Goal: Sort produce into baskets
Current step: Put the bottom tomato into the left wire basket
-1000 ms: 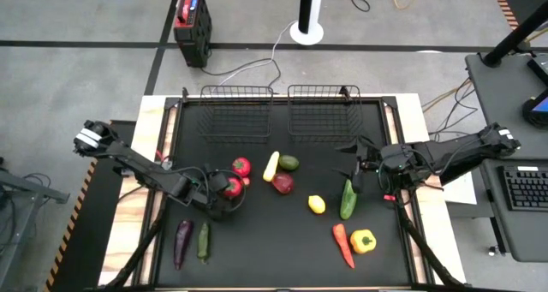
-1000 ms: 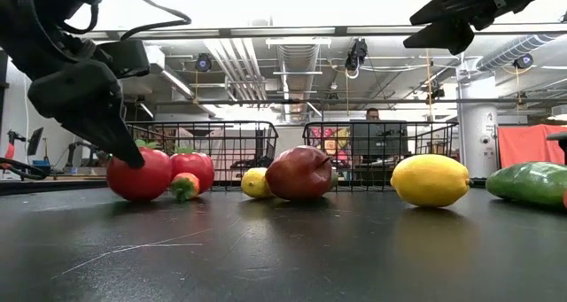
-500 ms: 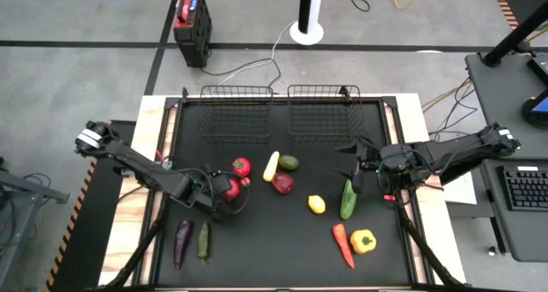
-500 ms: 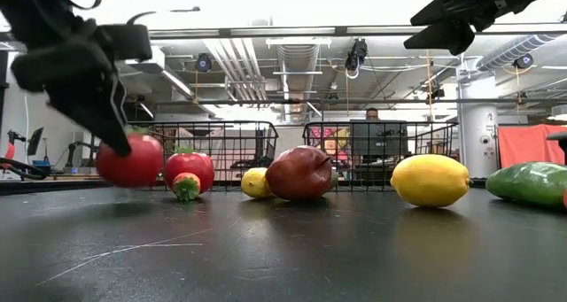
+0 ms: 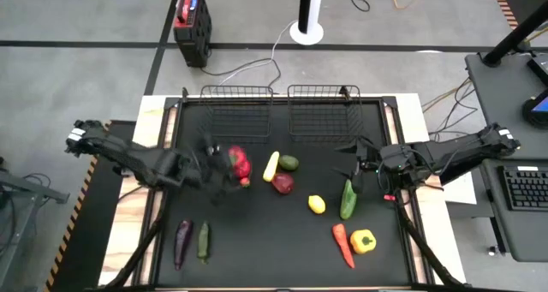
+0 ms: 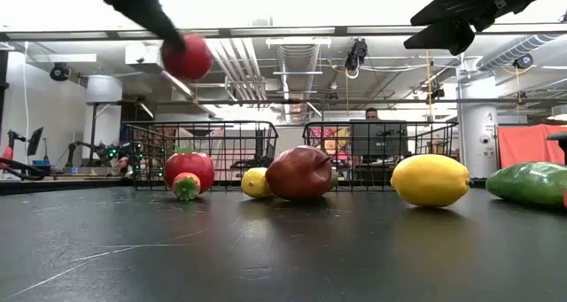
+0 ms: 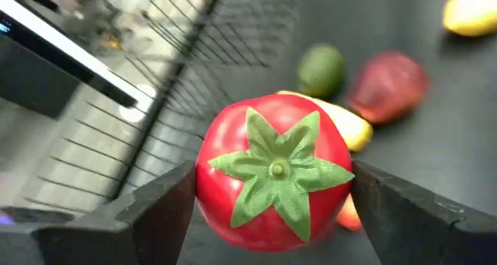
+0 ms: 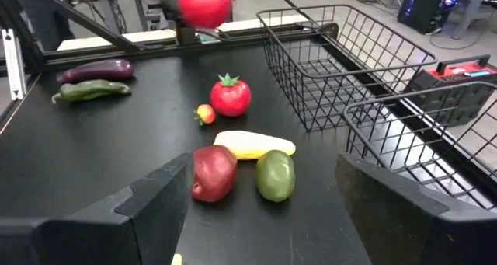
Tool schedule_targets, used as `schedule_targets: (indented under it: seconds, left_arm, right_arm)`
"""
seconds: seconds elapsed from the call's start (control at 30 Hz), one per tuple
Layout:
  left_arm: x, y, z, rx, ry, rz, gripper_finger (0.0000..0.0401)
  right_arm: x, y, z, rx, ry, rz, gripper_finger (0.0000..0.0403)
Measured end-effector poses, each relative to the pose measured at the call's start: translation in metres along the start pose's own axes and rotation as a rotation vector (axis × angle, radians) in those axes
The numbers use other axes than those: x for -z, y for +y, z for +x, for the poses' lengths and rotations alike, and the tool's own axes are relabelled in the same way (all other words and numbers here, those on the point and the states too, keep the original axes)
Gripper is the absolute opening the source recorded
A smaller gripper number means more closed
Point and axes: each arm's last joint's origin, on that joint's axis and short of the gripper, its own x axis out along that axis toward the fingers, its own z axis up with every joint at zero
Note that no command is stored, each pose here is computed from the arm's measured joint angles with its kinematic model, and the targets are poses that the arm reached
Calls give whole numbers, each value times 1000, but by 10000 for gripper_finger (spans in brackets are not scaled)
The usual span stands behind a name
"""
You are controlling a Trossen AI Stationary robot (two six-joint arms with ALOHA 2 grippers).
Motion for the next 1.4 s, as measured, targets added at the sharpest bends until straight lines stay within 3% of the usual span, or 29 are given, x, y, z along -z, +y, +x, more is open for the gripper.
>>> schedule_targets:
  seconds: [0.17, 0.37, 0.57, 0.67, 0.9, 1.07, 1.4]
  left_arm:
    - [-20, 54, 8, -94, 2, 37, 309]
    - [-22, 122, 39, -69, 23, -9, 309]
    - [-13, 173, 86, -114, 62, -204, 309]
    - [-7, 175, 111, -85, 128, -216, 309]
    - [9, 166, 156, -6, 290, -56, 309]
    - [18, 172, 175, 27, 347, -159, 309]
    - [26, 175, 199, 44, 496, -234, 309]
  right_arm:
    - [0, 0, 0, 0, 0, 0, 304]
    - [0, 0, 0, 0, 0, -1, 304]
    - [0, 0, 0, 4, 0, 0, 304]
    - [0, 0, 0, 9, 1, -1, 304]
    - [2, -1, 0, 14, 14, 3, 304]
    - [2, -1, 0, 15, 14, 10, 304]
    - [2, -1, 0, 22, 13, 13, 304]
